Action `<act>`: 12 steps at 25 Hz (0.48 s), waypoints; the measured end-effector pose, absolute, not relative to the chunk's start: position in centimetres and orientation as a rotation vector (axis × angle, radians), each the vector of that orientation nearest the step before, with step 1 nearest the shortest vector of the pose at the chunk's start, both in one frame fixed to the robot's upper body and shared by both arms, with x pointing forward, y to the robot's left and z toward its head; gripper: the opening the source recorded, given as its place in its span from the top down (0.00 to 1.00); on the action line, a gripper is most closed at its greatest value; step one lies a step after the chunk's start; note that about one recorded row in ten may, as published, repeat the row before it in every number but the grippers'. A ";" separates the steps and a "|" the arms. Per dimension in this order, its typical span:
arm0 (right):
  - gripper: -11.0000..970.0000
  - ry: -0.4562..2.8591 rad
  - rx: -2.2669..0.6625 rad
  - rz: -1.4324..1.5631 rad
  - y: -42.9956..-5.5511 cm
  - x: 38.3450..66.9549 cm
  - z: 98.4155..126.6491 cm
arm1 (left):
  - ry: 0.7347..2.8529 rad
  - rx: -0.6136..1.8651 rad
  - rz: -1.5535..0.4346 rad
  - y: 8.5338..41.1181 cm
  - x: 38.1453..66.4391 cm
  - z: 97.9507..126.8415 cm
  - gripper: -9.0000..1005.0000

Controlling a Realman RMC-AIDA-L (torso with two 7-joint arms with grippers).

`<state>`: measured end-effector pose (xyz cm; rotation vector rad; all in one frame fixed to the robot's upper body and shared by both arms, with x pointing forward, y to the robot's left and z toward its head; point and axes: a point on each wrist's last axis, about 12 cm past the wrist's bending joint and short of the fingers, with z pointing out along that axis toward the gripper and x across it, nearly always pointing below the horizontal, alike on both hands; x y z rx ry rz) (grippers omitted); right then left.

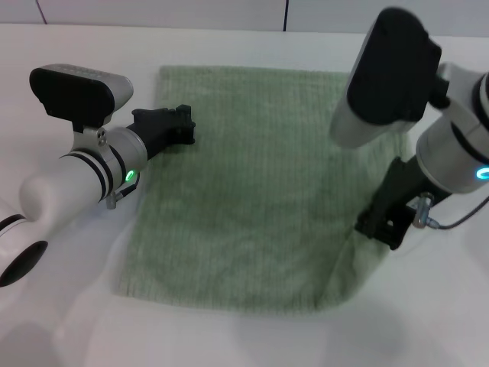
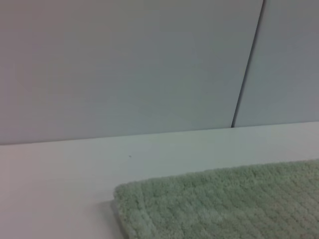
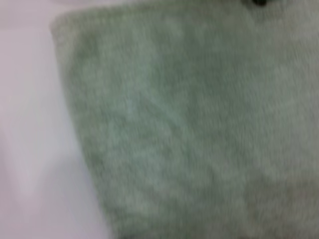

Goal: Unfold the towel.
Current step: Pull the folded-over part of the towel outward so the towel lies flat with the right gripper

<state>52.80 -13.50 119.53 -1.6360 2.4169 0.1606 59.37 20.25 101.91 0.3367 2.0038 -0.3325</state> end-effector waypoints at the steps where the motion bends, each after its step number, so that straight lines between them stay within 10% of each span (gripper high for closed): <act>1: 0.93 2.465 -1.650 0.140 -13.5 52.4 118.7 | 2.004 0.337 -0.332 20.3 59.4 101.9 0.98; 12: 0.91 2.569 -1.759 0.044 -12.8 51.0 115.6 | 2.003 0.332 -0.333 20.3 59.4 101.9 0.98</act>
